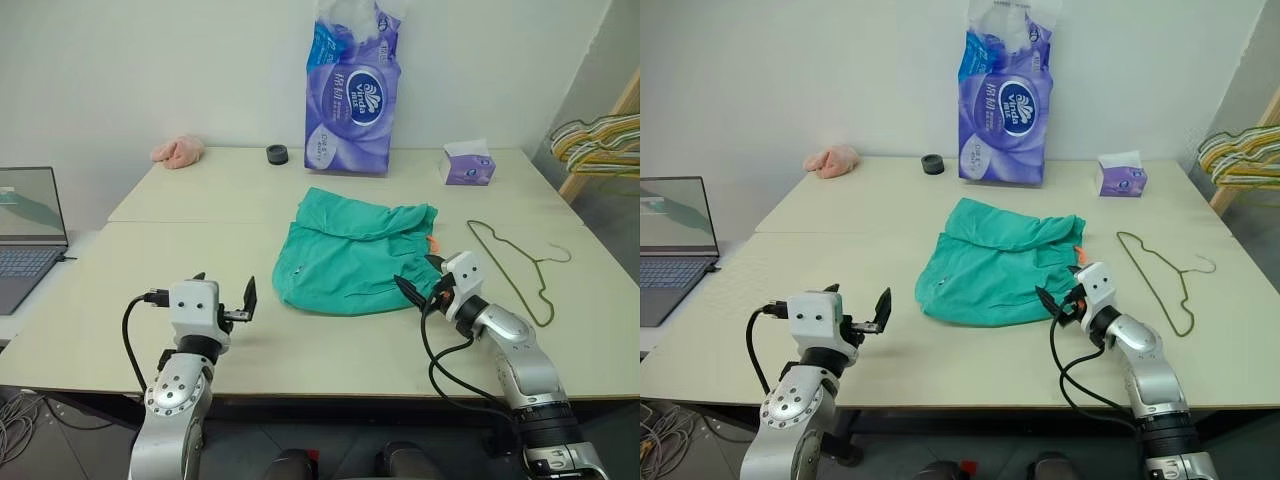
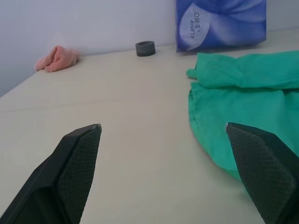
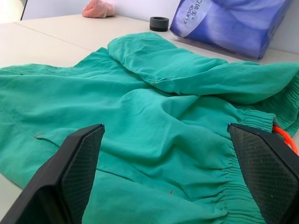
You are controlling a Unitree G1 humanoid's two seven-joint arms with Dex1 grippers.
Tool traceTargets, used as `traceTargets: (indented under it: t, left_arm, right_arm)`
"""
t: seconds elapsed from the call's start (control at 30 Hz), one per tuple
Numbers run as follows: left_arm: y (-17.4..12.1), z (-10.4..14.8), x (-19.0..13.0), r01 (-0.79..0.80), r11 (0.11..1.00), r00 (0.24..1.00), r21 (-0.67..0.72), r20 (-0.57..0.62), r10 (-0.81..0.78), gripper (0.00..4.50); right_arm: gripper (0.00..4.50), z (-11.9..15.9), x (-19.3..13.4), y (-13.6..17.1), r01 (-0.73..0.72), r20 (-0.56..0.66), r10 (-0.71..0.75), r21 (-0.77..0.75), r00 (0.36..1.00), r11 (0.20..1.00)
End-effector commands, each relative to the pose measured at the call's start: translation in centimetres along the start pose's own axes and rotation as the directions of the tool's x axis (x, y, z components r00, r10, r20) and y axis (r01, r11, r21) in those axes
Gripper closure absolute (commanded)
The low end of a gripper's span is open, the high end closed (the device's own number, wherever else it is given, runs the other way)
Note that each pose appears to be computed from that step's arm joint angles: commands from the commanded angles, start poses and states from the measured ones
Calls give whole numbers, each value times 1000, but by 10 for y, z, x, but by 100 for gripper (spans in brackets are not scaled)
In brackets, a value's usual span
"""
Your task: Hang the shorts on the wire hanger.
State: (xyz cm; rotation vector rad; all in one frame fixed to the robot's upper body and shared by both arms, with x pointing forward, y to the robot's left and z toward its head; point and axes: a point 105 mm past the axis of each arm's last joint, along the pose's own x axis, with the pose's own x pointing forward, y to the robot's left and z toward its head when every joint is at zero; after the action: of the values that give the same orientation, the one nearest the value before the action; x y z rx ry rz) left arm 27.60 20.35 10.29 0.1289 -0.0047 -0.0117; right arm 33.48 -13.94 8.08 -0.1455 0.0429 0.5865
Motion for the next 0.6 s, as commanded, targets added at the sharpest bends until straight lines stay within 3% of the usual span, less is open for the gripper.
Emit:
traceTargets:
  t: [0.03, 0.6]
  left_arm:
    - [-2, 12, 1, 27, 1000, 998, 6, 51, -27, 0]
    - [-5, 9, -2, 54, 998, 998, 15, 37, -54, 0]
  right_arm:
    - [1, 15, 3, 0, -9, 53, 10, -19, 999, 1000]
    - [1, 16, 4, 3, -38, 56, 39, -29, 998, 999]
